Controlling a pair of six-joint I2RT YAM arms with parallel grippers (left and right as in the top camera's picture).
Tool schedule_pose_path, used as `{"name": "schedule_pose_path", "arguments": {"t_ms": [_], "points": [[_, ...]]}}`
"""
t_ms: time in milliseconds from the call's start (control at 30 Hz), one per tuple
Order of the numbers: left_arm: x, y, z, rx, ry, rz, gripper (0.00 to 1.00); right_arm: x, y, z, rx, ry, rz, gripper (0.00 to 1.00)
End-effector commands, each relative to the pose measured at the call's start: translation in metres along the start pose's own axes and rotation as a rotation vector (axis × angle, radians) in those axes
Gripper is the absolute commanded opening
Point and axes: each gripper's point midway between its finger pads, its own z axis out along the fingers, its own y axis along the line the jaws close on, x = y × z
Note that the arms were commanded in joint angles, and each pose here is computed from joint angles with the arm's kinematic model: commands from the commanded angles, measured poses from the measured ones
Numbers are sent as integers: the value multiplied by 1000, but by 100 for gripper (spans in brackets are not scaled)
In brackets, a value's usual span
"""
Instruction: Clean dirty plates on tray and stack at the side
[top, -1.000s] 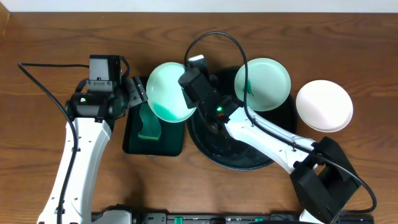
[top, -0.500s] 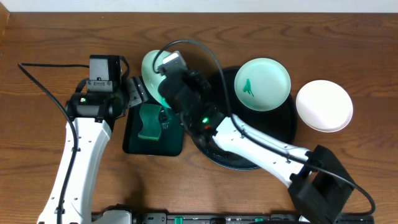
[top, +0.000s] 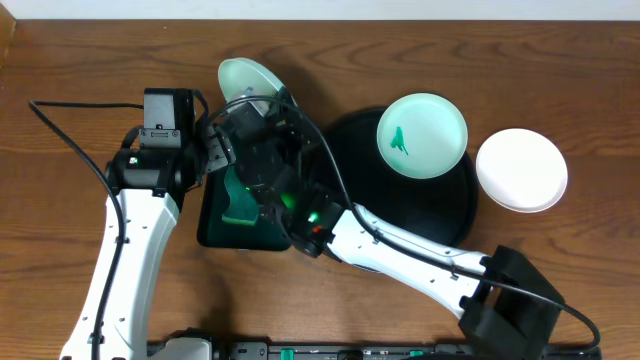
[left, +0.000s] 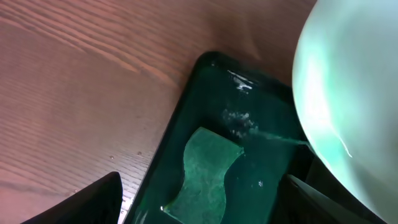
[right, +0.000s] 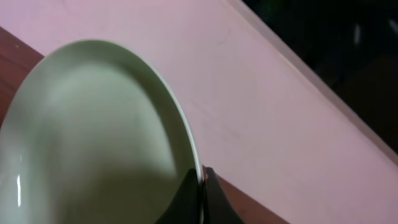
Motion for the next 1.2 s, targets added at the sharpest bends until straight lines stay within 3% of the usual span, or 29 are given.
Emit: {"name": "schedule_pose_path", "arguments": {"t_ms": [0, 1167], "points": [[-6, 1, -4, -8, -19, -5, 80, -15, -16, -8, 40, -12, -11, 1], [-6, 1, -4, -8, -19, -5, 80, -19, -18, -8, 47, -24, 24, 1]]}}
